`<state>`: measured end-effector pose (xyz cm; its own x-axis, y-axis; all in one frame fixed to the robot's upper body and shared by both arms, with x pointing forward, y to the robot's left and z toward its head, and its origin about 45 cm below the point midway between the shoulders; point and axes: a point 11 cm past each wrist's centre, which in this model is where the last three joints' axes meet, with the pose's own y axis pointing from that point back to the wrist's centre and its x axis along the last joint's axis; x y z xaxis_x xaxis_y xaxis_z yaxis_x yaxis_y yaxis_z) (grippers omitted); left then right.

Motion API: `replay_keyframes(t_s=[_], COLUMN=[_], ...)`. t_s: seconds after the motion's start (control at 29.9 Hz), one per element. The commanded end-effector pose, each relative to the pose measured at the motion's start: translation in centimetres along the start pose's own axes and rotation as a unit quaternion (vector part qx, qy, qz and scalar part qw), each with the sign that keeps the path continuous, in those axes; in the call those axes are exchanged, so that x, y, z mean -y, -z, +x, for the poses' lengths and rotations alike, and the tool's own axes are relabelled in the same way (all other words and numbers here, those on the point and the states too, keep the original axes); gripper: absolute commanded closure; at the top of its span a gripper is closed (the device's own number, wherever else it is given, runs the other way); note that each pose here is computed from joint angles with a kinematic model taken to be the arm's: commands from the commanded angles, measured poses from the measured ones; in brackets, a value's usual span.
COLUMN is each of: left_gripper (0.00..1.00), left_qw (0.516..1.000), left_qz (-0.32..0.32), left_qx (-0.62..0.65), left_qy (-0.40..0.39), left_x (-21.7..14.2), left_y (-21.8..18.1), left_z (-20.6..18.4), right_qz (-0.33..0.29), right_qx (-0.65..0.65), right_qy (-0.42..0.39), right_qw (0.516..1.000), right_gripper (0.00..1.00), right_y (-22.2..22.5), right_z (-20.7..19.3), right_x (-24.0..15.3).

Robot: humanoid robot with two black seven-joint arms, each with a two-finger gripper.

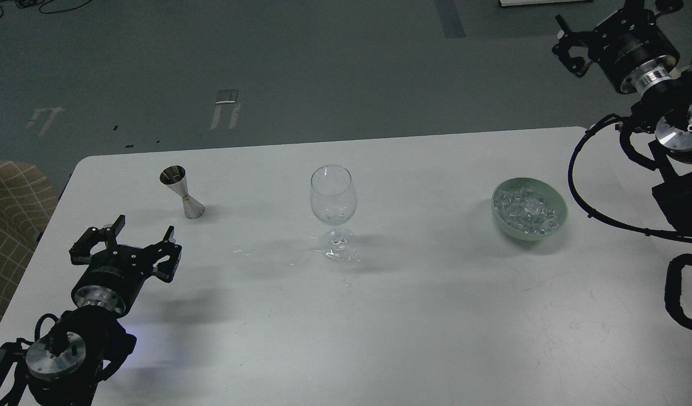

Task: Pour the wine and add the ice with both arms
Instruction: 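Move the left gripper toward the silver jigger and close on it, then lift the jigger with the left gripper and carry it toward the wine glass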

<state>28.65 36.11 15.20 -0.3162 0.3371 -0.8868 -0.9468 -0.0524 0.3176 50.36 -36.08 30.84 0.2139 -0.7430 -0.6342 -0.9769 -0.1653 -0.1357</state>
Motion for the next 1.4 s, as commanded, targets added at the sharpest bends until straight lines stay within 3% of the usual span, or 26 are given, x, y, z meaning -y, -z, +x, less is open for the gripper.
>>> replay_keyframes(t_s=[0.0, 0.17, 0.63, 1.07, 1.37], left_gripper=[0.23, 0.36, 0.35, 0.36, 0.46], left_qw=[1.000, 1.000, 1.000, 1.000, 1.000], left_qz=[0.006, 0.003, 0.019, 0.010, 0.024], left_qx=[-0.002, -0.004, -0.009, -0.012, -0.004], left_qy=[0.003, 0.007, -0.004, -0.020, -0.008], left_x=[1.9, 3.6, 7.2, 9.7, 10.8], left_y=[0.7, 0.3, 1.8, 0.9, 1.2], left_z=[-0.1, -0.2, -0.2, 0.3, 0.5], right_qz=[0.000, 0.000, -0.004, -0.003, -0.005], right_qx=[0.000, 0.000, -0.007, -0.011, -0.011], right_qy=[-0.001, -0.001, -0.013, -0.017, -0.021], right_qw=[1.000, 1.000, 1.000, 1.000, 1.000], right_gripper=[0.00, 0.00, 0.00, 0.00, 0.00], right_y=[0.0, -0.1, 0.1, 0.5, 0.2], right_z=[0.0, 0.1, 1.1, 1.6, 1.9], right_x=[0.0, 0.0, -0.7, -1.0, -1.2])
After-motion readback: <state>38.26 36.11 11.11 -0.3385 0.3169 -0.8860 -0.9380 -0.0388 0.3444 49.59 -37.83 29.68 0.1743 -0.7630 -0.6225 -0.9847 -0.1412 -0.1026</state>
